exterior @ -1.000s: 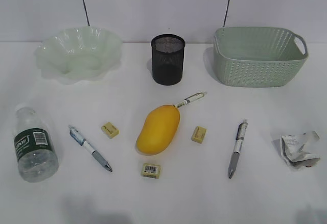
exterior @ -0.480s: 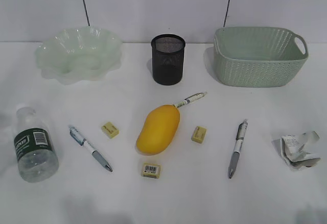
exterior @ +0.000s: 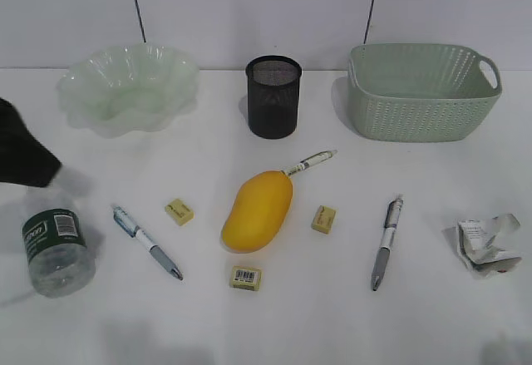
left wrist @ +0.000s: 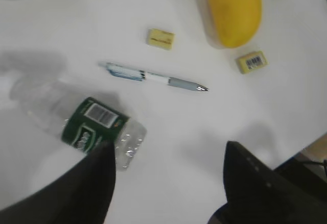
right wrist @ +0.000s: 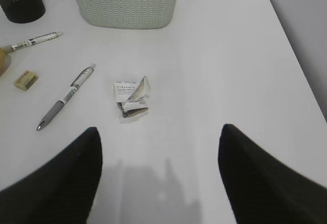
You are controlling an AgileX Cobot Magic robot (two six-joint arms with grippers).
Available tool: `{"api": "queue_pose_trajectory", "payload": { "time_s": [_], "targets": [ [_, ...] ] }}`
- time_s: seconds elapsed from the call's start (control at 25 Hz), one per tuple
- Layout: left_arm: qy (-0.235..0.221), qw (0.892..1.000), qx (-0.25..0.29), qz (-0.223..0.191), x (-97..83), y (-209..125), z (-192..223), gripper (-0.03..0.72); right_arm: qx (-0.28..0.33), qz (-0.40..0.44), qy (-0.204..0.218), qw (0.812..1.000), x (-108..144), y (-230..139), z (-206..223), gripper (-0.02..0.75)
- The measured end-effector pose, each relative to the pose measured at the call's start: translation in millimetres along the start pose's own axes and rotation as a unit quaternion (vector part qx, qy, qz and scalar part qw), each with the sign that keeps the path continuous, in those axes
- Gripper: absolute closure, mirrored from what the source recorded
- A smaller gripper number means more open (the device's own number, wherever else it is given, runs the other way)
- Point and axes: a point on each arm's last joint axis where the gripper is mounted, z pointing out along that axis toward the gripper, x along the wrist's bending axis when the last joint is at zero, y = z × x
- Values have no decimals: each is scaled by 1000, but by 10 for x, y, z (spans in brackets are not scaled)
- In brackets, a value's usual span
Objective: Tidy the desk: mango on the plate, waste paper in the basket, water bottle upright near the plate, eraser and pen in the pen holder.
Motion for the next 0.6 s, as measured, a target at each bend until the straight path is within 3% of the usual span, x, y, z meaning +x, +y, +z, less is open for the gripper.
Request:
{"api": "queue_pose_trajectory", "payload": {
  "time_s": [0.6],
  "targets": [
    [-44,996,51,54,-440,350,366,138,0,0,0,1000,0,0,0,177]
  ]
}}
